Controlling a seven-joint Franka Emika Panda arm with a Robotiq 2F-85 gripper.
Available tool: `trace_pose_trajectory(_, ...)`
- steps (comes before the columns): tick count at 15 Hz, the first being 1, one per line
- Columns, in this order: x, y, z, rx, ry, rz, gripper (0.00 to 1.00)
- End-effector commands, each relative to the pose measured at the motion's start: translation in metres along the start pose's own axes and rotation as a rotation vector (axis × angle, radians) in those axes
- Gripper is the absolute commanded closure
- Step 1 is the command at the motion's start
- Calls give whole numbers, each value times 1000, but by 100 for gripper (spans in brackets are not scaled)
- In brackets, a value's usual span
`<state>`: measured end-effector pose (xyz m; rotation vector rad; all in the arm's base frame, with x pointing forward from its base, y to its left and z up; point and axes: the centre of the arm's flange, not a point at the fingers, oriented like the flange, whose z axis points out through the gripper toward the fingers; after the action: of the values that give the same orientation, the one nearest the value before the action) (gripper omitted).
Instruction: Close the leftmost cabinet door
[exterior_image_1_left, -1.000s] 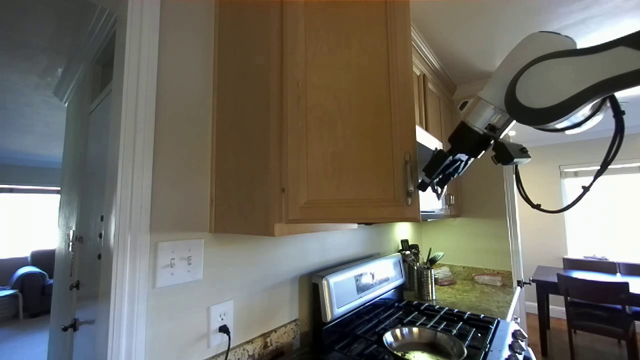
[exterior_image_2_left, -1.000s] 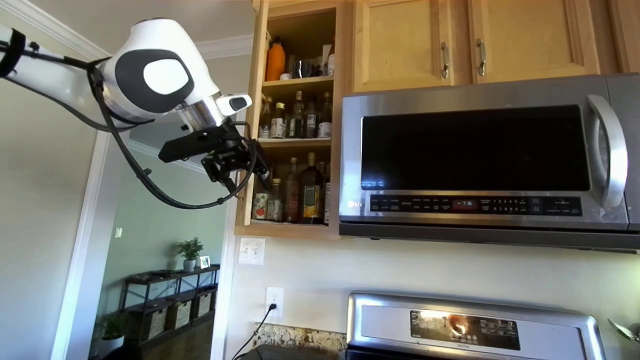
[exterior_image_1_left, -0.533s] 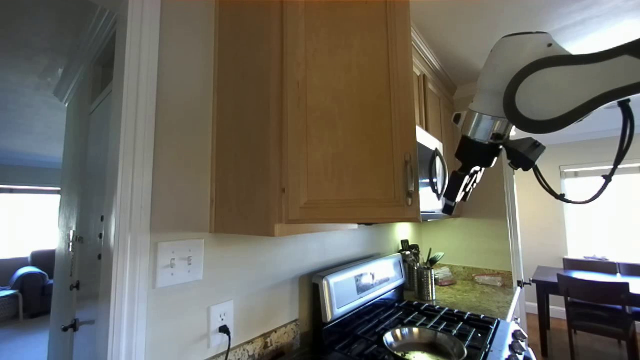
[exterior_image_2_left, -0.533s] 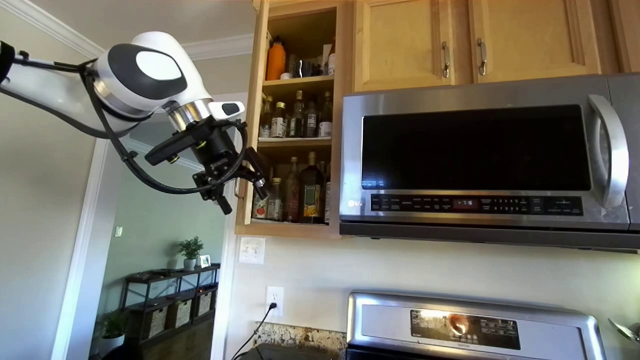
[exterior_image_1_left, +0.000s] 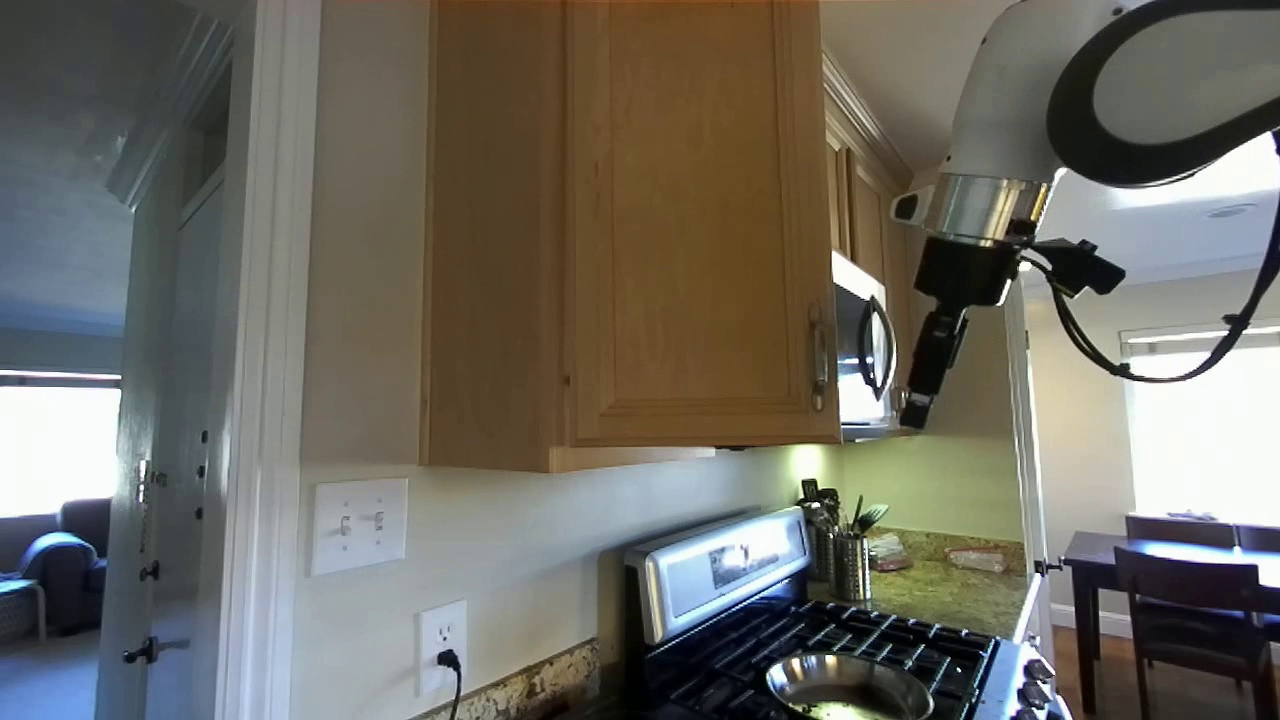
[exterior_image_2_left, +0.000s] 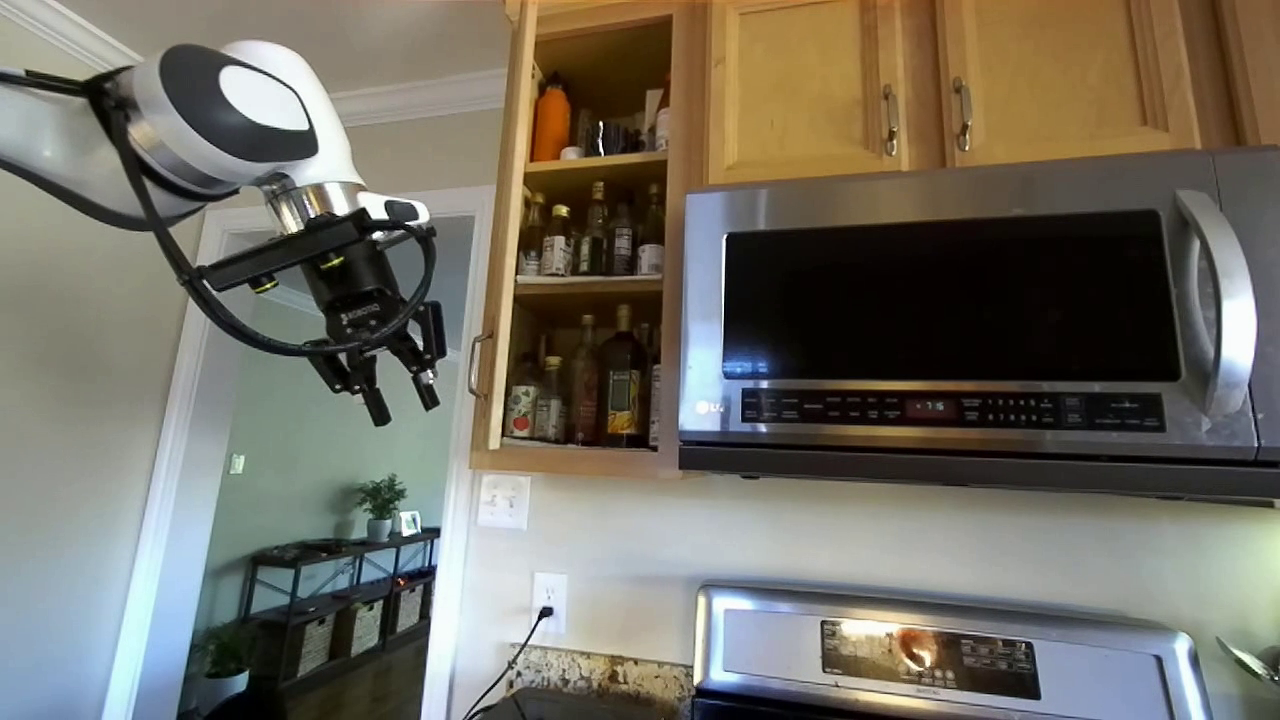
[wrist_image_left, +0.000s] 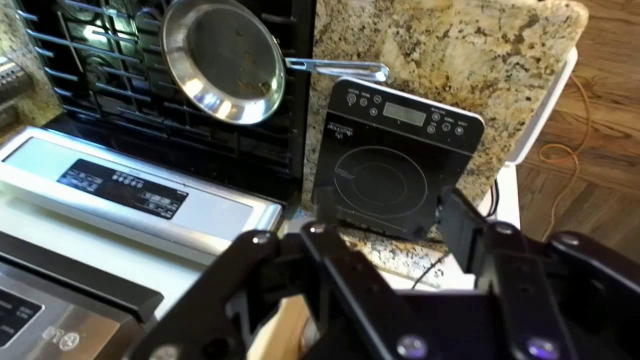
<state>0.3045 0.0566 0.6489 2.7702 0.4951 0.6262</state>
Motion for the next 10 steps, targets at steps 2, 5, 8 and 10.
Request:
trace_pose_trajectory(2,26,-17,-16,46,157,64,80)
trace_pose_trajectory(5,48,-18,-16,17,239,107,96)
trace_pose_trajectory(8,65,-14,-11,-14,302,147,100)
trace_pose_trajectory(10,78,-9,-3,-31,345,182,98)
